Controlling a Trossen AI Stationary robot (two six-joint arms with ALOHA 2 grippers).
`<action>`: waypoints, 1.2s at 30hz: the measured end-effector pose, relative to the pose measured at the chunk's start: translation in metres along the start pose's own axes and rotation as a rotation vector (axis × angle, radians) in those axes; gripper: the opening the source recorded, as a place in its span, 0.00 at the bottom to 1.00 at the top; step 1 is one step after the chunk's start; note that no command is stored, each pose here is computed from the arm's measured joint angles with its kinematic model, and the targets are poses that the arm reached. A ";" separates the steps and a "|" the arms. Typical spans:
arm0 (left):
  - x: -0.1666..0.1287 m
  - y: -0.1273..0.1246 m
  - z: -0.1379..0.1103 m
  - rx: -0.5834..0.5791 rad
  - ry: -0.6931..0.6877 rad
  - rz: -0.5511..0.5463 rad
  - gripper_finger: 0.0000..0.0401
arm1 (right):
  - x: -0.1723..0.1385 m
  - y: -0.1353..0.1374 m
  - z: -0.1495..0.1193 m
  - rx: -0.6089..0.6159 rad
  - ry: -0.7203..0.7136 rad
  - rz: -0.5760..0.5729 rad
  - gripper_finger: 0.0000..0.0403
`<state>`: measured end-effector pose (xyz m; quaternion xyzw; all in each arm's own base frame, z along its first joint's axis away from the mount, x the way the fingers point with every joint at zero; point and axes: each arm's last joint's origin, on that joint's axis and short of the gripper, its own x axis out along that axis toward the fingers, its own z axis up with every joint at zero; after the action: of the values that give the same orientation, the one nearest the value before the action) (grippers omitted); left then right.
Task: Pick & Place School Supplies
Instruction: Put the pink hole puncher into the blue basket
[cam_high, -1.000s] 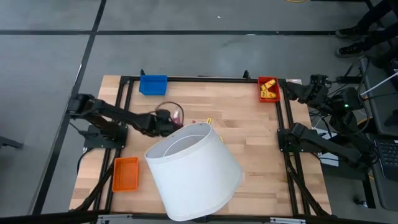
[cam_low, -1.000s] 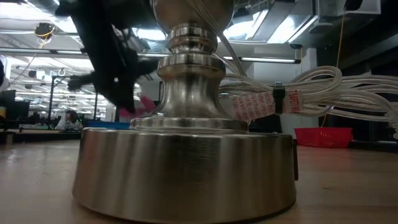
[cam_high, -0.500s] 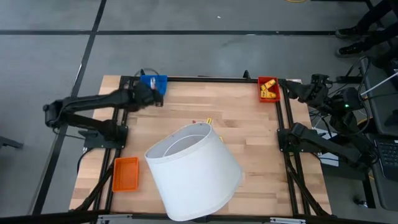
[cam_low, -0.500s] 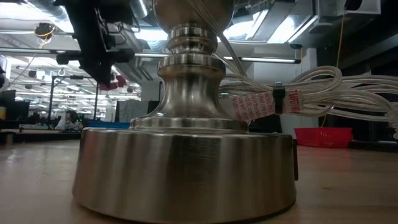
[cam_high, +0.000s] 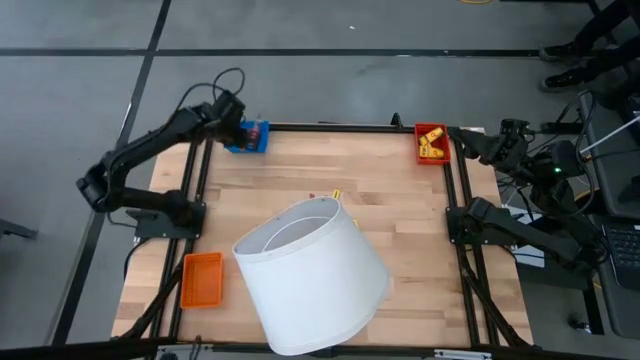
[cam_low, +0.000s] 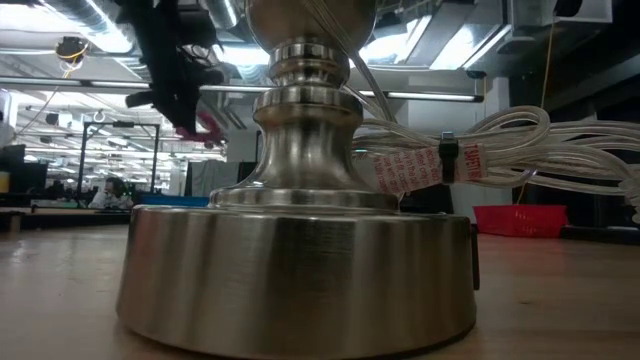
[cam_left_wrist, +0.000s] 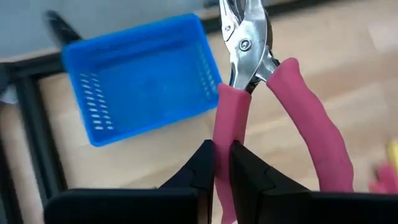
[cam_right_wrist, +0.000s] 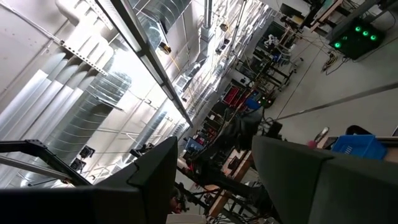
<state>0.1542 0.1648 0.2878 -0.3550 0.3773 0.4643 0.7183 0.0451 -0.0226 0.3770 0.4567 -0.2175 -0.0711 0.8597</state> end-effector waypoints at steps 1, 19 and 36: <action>0.000 0.001 0.004 0.022 0.036 -0.001 0.05 | 0.000 0.000 0.000 -0.001 0.000 0.000 0.53; 0.040 0.008 0.034 0.336 0.445 0.300 0.05 | 0.000 0.001 0.000 -0.026 0.012 0.019 0.53; 0.073 -0.004 0.061 0.541 0.473 0.393 0.04 | 0.000 0.001 0.000 -0.018 0.012 0.019 0.53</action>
<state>0.1913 0.2454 0.2530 -0.1713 0.7013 0.3822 0.5768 0.0449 -0.0219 0.3781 0.4473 -0.2160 -0.0623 0.8657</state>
